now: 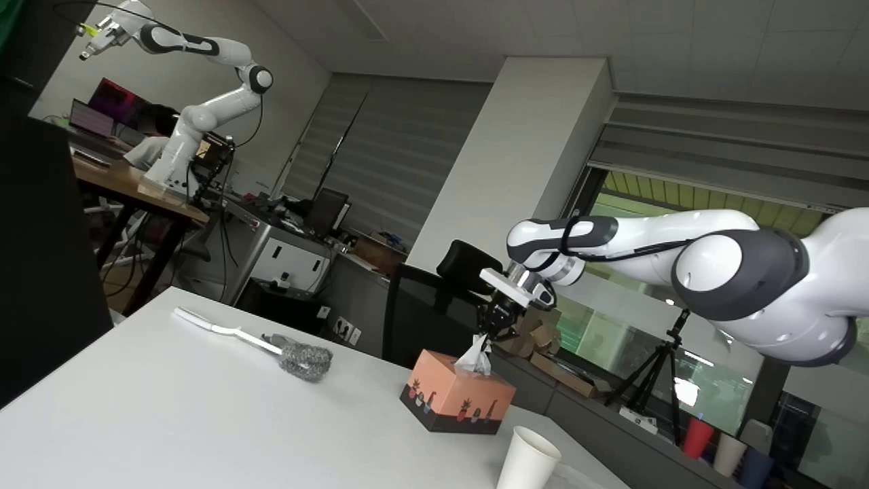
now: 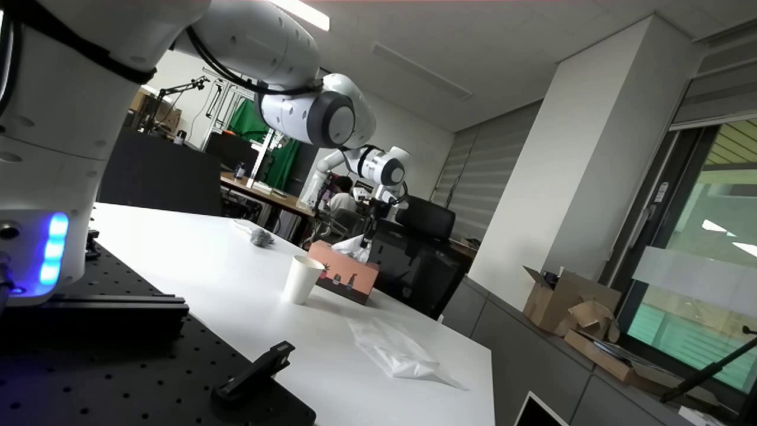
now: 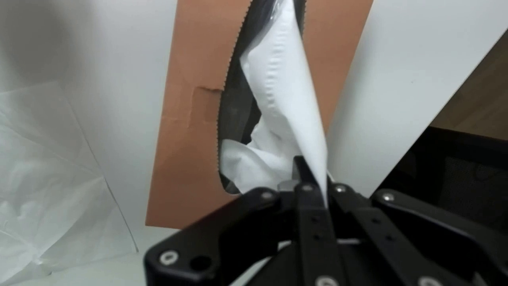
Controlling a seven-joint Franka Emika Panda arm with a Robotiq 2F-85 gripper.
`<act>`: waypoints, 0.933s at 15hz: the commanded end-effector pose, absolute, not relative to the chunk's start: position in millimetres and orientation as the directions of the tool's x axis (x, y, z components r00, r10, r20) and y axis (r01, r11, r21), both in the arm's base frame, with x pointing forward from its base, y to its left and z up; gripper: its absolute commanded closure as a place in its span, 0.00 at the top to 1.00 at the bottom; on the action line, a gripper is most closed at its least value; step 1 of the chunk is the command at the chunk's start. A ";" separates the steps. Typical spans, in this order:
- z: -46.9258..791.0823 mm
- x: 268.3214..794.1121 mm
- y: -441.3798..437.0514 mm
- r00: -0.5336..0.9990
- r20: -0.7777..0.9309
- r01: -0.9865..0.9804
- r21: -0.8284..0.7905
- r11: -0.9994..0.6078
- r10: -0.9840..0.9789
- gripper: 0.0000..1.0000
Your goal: Pick two tissue papers from the box and put them on the table
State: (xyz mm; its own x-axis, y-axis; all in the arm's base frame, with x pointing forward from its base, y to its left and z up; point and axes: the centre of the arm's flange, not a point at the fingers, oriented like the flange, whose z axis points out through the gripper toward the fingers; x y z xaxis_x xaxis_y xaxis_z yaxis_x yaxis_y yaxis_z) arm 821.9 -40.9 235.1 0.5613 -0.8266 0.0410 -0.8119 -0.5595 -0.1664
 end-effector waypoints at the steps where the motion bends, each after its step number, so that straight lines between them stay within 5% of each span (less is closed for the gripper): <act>1: 255.1 841.3 -46.3 0.542 0.043 -0.822 -0.179 -0.541 -0.839 0.00; 14: 387.9 842.0 -110.5 0.419 0.183 -0.855 -0.249 -0.455 -0.889 0.00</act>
